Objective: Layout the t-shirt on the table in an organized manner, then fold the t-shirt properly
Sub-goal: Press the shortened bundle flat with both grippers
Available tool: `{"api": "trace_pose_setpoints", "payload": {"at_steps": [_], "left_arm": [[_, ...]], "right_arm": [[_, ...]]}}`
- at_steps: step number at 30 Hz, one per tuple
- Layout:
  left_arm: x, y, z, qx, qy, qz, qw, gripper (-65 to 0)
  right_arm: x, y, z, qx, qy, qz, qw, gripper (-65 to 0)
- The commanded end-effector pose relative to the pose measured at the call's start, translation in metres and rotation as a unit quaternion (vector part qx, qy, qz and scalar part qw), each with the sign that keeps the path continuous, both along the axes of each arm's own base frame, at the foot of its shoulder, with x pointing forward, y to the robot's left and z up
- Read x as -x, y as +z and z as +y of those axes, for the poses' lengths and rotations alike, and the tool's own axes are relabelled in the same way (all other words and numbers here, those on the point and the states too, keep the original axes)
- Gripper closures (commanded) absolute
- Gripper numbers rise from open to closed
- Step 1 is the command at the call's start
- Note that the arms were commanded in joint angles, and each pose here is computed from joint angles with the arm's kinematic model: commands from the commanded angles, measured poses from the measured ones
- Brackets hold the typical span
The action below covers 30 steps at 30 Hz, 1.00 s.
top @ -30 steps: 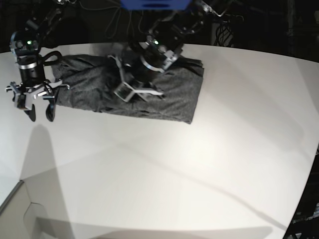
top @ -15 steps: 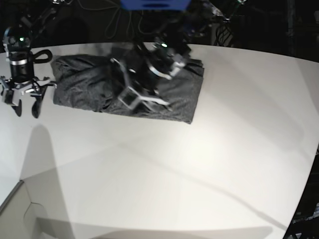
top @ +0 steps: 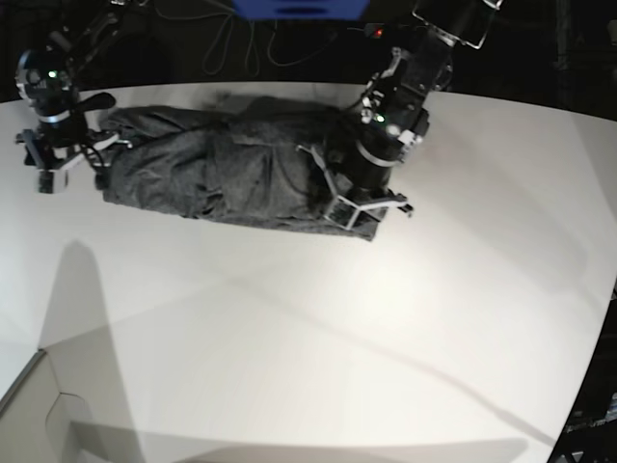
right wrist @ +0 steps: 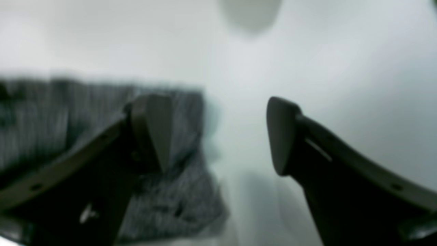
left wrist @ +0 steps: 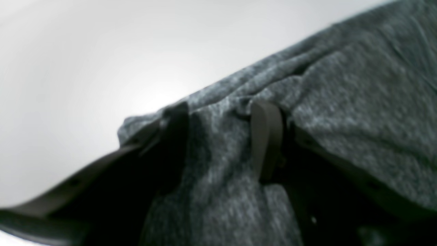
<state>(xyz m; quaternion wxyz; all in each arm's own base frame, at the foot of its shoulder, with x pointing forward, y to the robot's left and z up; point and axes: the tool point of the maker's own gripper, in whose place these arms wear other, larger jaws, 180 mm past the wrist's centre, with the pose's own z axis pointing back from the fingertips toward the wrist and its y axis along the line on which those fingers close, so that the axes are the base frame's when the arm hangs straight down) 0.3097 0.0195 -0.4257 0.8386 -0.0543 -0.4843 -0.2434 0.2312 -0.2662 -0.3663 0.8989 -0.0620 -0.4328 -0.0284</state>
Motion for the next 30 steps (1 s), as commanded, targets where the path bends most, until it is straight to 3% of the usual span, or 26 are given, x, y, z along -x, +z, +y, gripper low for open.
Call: {"api": "trace_pose_setpoints", "payload": {"at_steps": [1, 5, 12, 24, 30], "left_arm": [[-0.003, -0.009, 0.023, -0.032, 0.026, 0.016, 0.999, -28.5], [-0.007, -0.017, 0.054, -0.039, 0.065, 0.027, 0.997, -28.5], [-0.009, -0.015, 0.070, -0.042, 0.084, 0.025, 0.995, -28.5], [-0.009, -0.015, 0.069, -0.041, 0.084, 0.025, 0.995, -28.5], [-0.009, -0.015, 0.067, -0.040, 0.083, 0.025, 0.995, -28.5]], "right_arm": [[-0.007, 0.008, 0.002, 0.000, 0.005, -0.013, 0.9999, -44.0], [-0.004, -0.009, 0.019, -0.012, 0.026, 0.052, 0.9982, -44.0], [-0.003, -0.022, 0.037, -0.019, 0.049, 0.148, 0.9876, -44.0], [-0.072, 0.010, 0.056, -0.044, 0.063, 0.089, 0.9930, -44.1], [-0.089, -0.015, 0.073, -0.093, 0.079, 0.112, 0.9862, -44.1]]}}
